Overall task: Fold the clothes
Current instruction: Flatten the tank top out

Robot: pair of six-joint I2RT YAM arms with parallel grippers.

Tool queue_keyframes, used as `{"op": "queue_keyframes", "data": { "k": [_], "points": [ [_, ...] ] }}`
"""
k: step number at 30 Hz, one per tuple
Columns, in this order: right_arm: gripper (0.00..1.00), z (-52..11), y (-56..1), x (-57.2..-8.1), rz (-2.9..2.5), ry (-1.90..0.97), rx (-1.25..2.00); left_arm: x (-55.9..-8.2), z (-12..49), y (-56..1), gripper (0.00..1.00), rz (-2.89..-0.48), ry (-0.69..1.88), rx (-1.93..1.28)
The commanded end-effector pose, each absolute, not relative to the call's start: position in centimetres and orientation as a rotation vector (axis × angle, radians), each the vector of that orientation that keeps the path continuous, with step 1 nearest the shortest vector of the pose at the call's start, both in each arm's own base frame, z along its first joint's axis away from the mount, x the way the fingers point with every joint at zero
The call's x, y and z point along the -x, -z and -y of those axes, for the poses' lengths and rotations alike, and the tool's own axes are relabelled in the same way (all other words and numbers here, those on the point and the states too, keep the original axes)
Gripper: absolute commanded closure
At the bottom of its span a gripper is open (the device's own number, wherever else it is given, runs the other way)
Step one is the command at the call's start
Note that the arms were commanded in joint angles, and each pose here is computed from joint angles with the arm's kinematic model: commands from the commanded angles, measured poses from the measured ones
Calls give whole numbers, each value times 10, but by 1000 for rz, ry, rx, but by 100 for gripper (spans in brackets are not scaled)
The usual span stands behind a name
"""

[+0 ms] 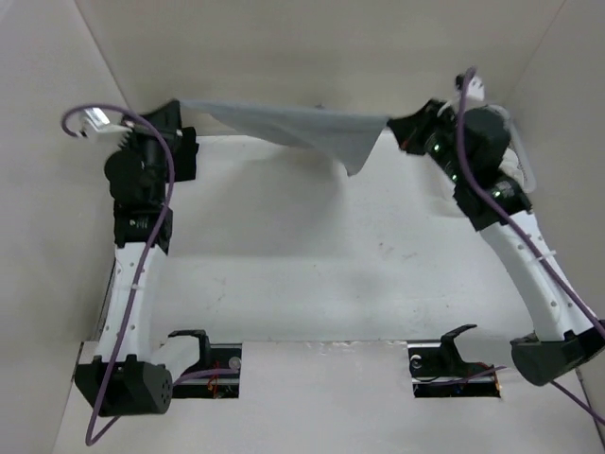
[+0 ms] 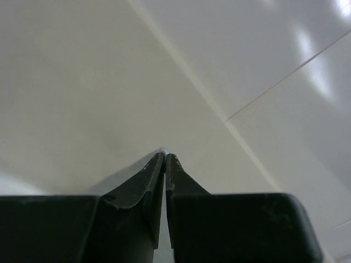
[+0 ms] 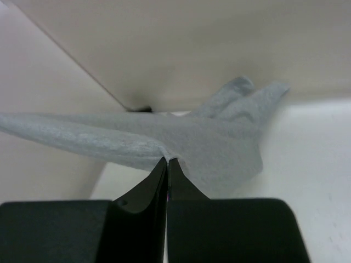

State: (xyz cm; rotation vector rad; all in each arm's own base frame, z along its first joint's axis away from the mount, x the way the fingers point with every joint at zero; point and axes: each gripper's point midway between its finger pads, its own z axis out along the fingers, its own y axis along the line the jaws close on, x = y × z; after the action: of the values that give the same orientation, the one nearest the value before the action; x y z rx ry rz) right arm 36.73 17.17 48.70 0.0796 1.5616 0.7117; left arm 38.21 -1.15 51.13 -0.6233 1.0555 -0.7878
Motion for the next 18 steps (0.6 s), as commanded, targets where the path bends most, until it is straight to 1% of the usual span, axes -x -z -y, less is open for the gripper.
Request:
{"op": "queue_keyframes", "data": {
  "k": [1,5,7,10,12,14,18],
  "points": [
    [100,-173,-403,-359,-1666,-683,-117,-372,13,-421,97,-1176,722,692],
    [100,-182,-300,-305,-1791,-729,-129,-321,4,-310,97,-1306,647,785],
    [100,-190,-254,-272,-1874,-759,-113,-293,6,-267,97,-1390,614,806],
    [100,-204,-195,-217,-2025,-847,-97,-251,16,-219,97,-1525,584,807],
    [100,-216,-165,-178,-2125,-918,-72,-229,22,-199,97,-1610,562,789],
    [100,-224,-147,-144,-2206,-975,-53,-214,30,-190,97,-1663,580,799],
    [100,-227,-142,-95,-2301,-1023,-19,-188,32,-206,97,-1627,629,825]
  ]
}}
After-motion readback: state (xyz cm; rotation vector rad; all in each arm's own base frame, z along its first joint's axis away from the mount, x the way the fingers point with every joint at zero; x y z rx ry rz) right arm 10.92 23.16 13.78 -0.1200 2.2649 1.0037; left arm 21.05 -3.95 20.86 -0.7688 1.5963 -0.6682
